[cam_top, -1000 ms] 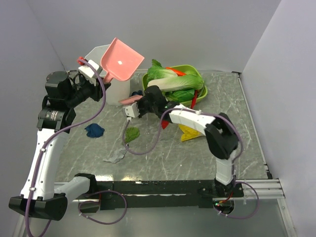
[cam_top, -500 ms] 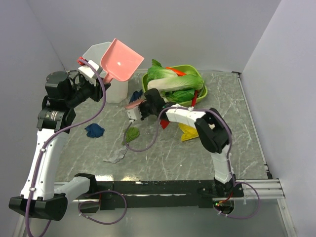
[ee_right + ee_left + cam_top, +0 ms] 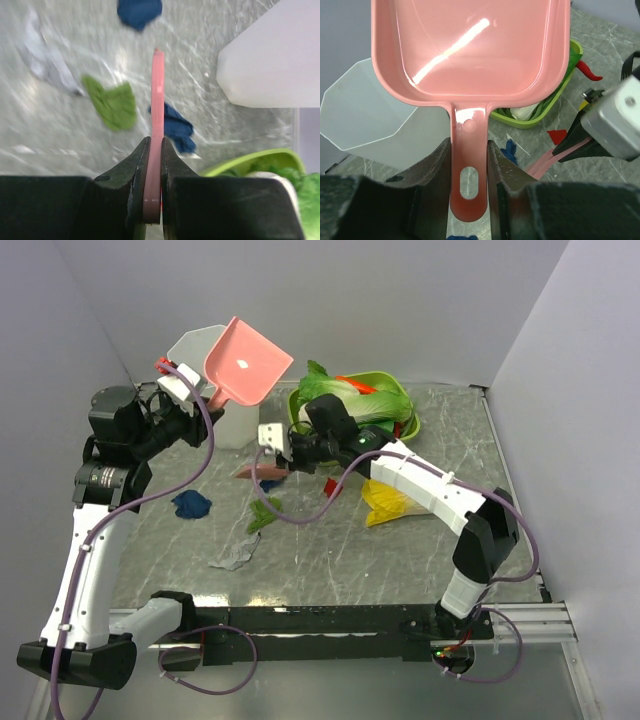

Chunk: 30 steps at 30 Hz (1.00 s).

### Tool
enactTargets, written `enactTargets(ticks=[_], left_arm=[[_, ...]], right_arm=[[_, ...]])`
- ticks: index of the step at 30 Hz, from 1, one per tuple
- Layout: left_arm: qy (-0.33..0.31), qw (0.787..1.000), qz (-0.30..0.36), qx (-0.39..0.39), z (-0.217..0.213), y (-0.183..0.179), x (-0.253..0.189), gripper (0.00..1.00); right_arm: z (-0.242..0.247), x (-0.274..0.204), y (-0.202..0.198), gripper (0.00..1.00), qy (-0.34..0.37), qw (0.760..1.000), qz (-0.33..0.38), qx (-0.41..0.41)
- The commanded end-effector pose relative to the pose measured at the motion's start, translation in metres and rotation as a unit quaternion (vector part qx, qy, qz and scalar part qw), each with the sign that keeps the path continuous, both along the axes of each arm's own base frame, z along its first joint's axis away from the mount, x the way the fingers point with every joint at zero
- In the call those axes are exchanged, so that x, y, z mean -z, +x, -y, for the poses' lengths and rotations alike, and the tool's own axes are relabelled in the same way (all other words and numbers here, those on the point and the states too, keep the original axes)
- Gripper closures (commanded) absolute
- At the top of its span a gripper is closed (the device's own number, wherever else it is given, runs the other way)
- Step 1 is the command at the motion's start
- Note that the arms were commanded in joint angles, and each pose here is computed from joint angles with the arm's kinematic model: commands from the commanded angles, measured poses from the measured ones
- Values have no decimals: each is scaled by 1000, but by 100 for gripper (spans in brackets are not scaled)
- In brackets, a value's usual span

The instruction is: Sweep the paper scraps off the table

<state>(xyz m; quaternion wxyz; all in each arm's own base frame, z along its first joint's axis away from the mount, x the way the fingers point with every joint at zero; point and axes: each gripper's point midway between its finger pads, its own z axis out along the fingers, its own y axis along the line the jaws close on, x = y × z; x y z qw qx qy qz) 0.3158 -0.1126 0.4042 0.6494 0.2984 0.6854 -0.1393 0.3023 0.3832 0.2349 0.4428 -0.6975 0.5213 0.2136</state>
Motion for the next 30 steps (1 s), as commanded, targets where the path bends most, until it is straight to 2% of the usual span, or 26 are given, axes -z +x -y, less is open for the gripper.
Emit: enactTargets(ticks=[1, 6, 9, 14, 21, 26, 30], left_arm=[[-17, 999, 28, 19, 6, -5, -17, 99], [-11, 999, 25, 18, 5, -6, -15, 99], [-7, 1000, 25, 18, 5, -6, -14, 99], [-12, 999, 19, 26, 7, -8, -12, 99], [-13, 999, 18, 37, 11, -9, -12, 99], [-10, 999, 20, 37, 10, -10, -12, 99], [-13, 999, 17, 33, 9, -10, -11, 99]], right_arm=[[-19, -27, -10, 100, 62, 986, -144, 52], [-39, 4, -6, 100, 68, 955, -269, 107], [-39, 24, -7, 100, 62, 942, -301, 131], [-13, 46, -5, 100, 29, 945, -271, 182], [75, 78, -29, 100, -49, 942, -226, 245], [130, 68, -47, 100, -84, 948, -175, 251], [131, 32, -50, 100, -46, 966, -147, 208]])
